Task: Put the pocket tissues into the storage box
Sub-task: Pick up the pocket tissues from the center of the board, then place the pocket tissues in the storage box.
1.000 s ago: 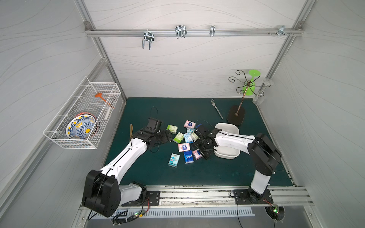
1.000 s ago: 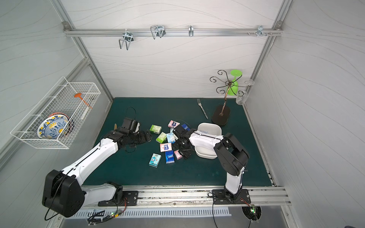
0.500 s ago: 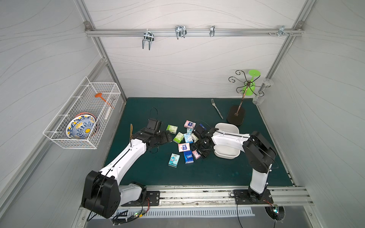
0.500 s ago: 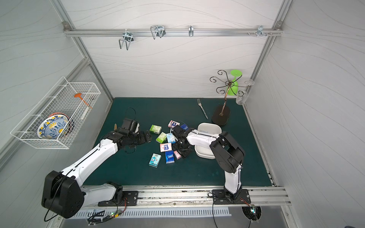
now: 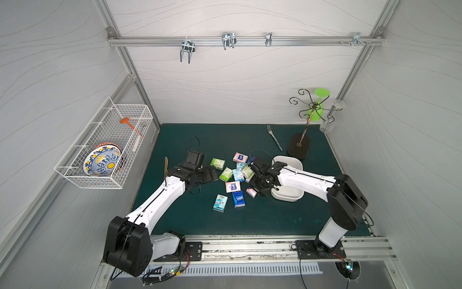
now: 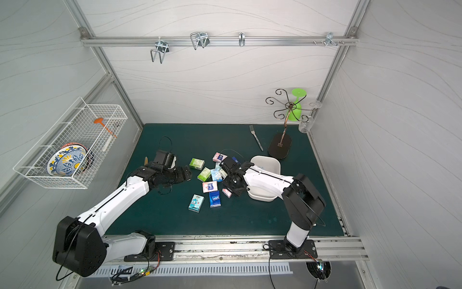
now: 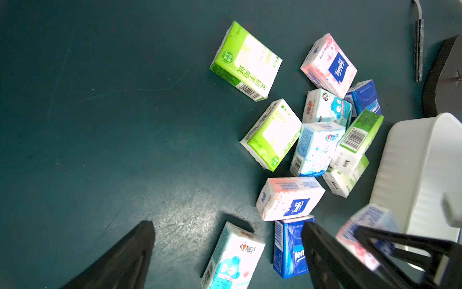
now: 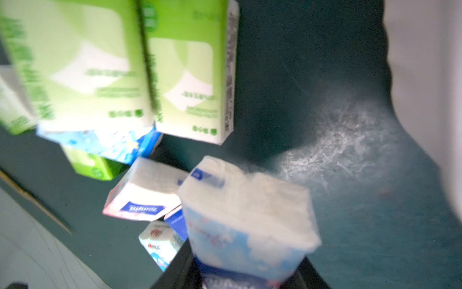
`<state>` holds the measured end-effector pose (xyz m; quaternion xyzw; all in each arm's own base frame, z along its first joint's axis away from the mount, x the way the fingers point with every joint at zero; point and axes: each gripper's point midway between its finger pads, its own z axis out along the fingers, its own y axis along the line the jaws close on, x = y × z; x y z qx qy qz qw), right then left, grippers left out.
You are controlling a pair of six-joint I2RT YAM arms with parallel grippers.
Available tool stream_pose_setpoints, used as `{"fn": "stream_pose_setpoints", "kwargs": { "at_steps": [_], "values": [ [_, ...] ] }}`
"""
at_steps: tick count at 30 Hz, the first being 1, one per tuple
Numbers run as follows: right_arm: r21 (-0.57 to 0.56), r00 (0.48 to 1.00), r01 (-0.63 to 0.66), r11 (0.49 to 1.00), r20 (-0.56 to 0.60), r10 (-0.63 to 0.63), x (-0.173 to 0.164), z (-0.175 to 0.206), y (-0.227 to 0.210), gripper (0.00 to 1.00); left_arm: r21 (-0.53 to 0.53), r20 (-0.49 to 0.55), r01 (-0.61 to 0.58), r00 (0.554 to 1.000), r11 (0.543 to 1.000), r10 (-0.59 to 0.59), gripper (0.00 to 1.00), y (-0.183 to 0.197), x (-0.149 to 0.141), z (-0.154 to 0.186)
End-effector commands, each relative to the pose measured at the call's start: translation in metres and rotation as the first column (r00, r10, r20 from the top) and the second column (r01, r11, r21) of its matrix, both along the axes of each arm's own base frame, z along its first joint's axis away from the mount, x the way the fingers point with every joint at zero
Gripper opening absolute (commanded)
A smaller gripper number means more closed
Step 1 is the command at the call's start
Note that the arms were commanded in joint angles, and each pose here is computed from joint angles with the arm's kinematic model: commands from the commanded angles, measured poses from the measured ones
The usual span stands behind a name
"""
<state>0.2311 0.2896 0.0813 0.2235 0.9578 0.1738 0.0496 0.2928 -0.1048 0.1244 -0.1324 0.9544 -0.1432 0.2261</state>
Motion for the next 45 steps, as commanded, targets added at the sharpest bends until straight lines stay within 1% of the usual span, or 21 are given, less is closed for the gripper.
{"fn": "stream_pose_setpoints", "kwargs": {
  "at_steps": [1,3,6,8,11,14,16,19,22,27,30,33,39,45],
  "values": [
    [-0.065,0.983,-0.163,0.984,0.07,0.168,-0.012,0.015,-0.018,0.43,0.008,0.01,0.009,1.0,1.0,-0.009,0.96,-0.001,0.002,0.004],
    [-0.068,0.967,-0.23,0.971,0.096,0.236,-0.016,0.024,-0.022,0.42,0.003,0.004,0.011,1.0,1.0,-0.011,0.96,-0.002,0.003,0.003],
    [-0.065,0.928,-0.34,0.938,0.14,0.346,-0.019,0.038,-0.023,0.41,-0.011,0.0,0.01,1.0,1.0,-0.01,0.96,-0.005,0.006,0.003],
    [-0.04,0.877,-0.442,0.896,0.192,0.441,-0.017,0.051,-0.018,0.42,-0.022,-0.005,0.01,1.0,1.0,-0.01,0.96,-0.007,0.008,0.003],
    [-0.062,0.804,-0.549,0.834,0.235,0.547,-0.007,0.066,-0.029,0.44,-0.036,-0.015,0.017,1.0,0.999,-0.017,0.96,-0.011,0.009,0.003],
    [-0.077,0.765,-0.599,0.797,0.238,0.598,0.007,0.074,-0.054,0.44,-0.057,-0.026,0.029,0.999,0.998,-0.031,0.96,-0.016,0.01,0.004],
    [-0.094,0.764,-0.597,0.797,0.234,0.601,0.019,0.076,-0.076,0.44,-0.068,-0.035,0.04,0.998,0.997,-0.043,0.96,-0.019,0.009,0.003],
    [-0.102,0.792,-0.562,0.821,0.217,0.57,0.037,0.075,-0.106,0.45,-0.077,-0.043,0.051,0.998,0.996,-0.055,0.95,-0.022,0.008,0.002],
    [-0.105,0.808,-0.544,0.833,0.203,0.553,0.054,0.068,-0.122,0.45,-0.084,-0.051,0.055,0.997,0.995,-0.059,0.95,-0.023,0.007,0.0],
    [-0.137,0.81,-0.55,0.824,0.154,0.566,0.081,0.045,-0.129,0.44,-0.089,-0.053,0.073,0.996,0.993,-0.078,0.95,-0.025,0.005,0.002],
    [-0.14,0.813,-0.553,0.821,0.125,0.569,0.097,0.033,-0.128,0.44,-0.071,-0.058,0.08,0.995,0.994,-0.084,0.95,-0.022,0.002,0.001],
    [-0.168,0.813,-0.559,0.812,0.079,0.577,0.11,0.019,-0.131,0.44,-0.061,-0.057,0.079,0.995,0.995,-0.083,0.95,-0.019,-0.001,0.0],
    [-0.184,0.808,-0.581,0.793,-0.014,0.589,0.117,-0.004,-0.137,0.47,-0.052,-0.062,0.081,0.995,0.995,-0.084,0.95,-0.017,-0.006,-0.003],
    [-0.202,0.838,-0.541,0.816,-0.044,0.545,0.118,-0.013,-0.147,0.47,-0.047,-0.063,0.082,0.994,0.996,-0.084,0.96,-0.017,-0.003,-0.003]
  ]
}}
